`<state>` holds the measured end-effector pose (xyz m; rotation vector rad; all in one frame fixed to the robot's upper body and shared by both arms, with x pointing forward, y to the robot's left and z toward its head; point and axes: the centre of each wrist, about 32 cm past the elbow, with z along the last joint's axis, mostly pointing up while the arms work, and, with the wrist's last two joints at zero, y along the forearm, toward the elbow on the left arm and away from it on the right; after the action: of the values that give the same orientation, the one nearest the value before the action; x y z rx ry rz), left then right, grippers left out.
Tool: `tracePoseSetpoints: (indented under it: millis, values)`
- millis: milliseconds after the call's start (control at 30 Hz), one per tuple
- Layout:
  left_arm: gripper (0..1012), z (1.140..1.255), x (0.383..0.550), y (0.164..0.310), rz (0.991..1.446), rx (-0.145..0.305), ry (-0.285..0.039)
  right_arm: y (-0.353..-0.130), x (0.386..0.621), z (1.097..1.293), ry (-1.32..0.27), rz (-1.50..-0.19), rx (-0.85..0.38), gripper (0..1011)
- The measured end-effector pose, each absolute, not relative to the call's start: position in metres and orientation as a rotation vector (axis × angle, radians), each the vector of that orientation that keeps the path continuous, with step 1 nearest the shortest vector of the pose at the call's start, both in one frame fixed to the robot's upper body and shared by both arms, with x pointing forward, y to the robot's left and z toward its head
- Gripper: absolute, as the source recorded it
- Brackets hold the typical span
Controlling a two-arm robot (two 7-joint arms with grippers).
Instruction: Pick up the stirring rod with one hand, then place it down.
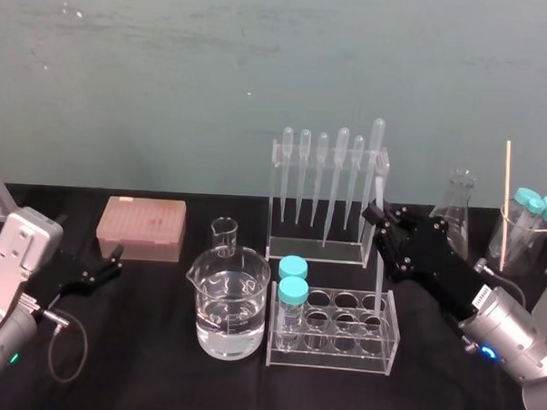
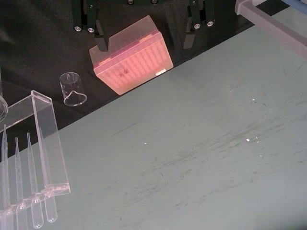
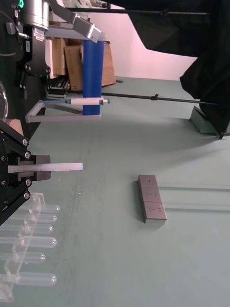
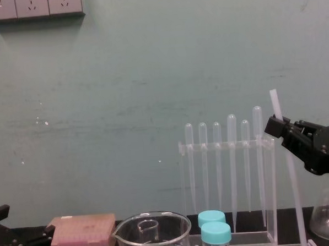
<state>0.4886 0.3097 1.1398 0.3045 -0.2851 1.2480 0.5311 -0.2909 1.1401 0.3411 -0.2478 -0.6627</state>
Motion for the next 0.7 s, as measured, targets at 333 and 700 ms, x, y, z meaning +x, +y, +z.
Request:
tracePoseSetpoints:
  millis: [333,700]
  values:
    - [1000,1.14,0.489,0.31,1.248,0.304,-0.285,-0.292,0.53,1.136,-0.223,-0.655,0.316,69]
    - [1000,1.14,0.489,0.31,1.248,0.304,-0.285,-0.293,0.534,1.124,-0.177,-0.643,0.26,69]
